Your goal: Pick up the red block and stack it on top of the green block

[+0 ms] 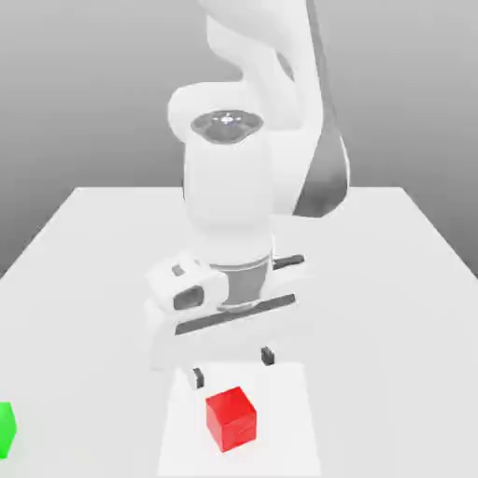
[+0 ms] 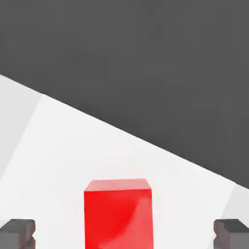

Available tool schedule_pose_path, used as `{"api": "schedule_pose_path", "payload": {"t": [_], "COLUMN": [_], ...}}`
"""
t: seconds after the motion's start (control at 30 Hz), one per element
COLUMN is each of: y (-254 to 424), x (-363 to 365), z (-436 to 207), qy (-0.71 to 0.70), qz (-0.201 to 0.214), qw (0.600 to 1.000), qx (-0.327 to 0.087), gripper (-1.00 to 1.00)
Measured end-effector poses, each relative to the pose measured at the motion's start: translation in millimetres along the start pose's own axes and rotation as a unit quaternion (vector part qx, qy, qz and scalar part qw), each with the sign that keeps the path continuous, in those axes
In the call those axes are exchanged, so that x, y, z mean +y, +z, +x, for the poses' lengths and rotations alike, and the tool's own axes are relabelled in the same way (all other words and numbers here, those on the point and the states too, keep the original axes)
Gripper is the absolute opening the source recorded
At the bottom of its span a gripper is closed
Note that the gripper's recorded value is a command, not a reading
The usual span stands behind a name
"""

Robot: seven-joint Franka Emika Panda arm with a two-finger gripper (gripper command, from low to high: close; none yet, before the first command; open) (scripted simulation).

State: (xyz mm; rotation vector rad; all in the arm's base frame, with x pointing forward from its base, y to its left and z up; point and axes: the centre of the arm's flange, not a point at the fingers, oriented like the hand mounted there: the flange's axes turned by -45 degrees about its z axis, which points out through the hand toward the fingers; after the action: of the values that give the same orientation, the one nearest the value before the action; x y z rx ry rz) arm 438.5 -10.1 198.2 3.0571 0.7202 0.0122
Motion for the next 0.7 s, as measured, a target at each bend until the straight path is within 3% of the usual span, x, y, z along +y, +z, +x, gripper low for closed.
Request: {"api": "schedule_pose_path", "payload": {"t": [0.1, 0.13, 0.37, 0.53, 0.7], "y": [36, 47, 49, 0, -20], "x": [0, -1, -1, -1, 103], "z": [-2, -2, -3, -2, -25], "qy": [-0.002, -0.002, -0.002, -0.002, 0.125], "qz": [0.000, 0.001, 0.001, 0.001, 0.005], "qw": [1.000, 1.000, 1.000, 1.000, 0.992], "qx": [-0.003, -0.004, -0.004, -0.004, -0.008], "gripper": [0.00, -1.00, -1.00, -1.00, -1.00]}}
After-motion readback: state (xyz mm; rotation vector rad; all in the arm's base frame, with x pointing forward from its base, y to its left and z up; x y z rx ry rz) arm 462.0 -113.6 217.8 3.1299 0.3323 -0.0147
